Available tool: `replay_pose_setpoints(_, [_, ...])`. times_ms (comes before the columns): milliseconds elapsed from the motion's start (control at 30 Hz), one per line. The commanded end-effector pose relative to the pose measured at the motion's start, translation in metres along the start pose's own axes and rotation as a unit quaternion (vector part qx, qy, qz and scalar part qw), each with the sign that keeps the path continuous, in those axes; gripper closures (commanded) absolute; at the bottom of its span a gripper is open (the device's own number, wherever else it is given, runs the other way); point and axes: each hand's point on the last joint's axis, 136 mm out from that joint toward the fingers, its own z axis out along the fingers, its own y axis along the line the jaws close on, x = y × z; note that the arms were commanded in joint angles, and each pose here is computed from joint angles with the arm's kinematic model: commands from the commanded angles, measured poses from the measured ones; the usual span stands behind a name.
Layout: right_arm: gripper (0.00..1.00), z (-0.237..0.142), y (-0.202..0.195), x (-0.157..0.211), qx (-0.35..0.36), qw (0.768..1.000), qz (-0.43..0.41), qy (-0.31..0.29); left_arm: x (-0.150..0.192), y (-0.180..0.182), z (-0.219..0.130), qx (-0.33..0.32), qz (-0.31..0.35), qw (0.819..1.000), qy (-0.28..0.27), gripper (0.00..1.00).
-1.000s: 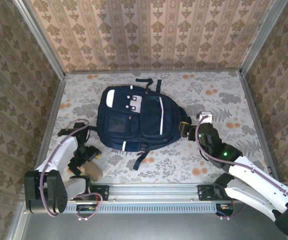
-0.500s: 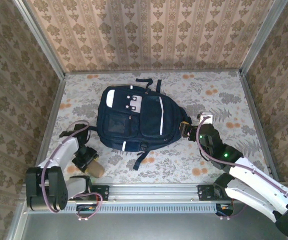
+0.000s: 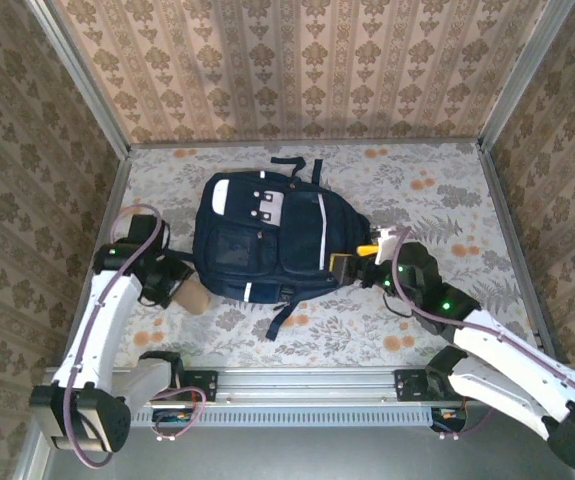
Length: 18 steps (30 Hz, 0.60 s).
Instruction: Pack books, pencil case, and school supplies into a backpack
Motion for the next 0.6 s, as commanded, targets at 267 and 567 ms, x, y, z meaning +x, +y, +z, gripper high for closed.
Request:
replay_pose_setpoints(267, [0.00,0.030,0.119,-0.009,-0.272,0.961,0.036,0.047,0.027,-0.114,-0.029,0.130,0.005,0.991,0.033,0.53])
replay_pose_setpoints(567, [0.00,0.074,0.129,-0.022,-0.257,0.965,0.044,0.023,0.050,-0.168,-0.047,0.188,0.037,0.980,0.051,0.53])
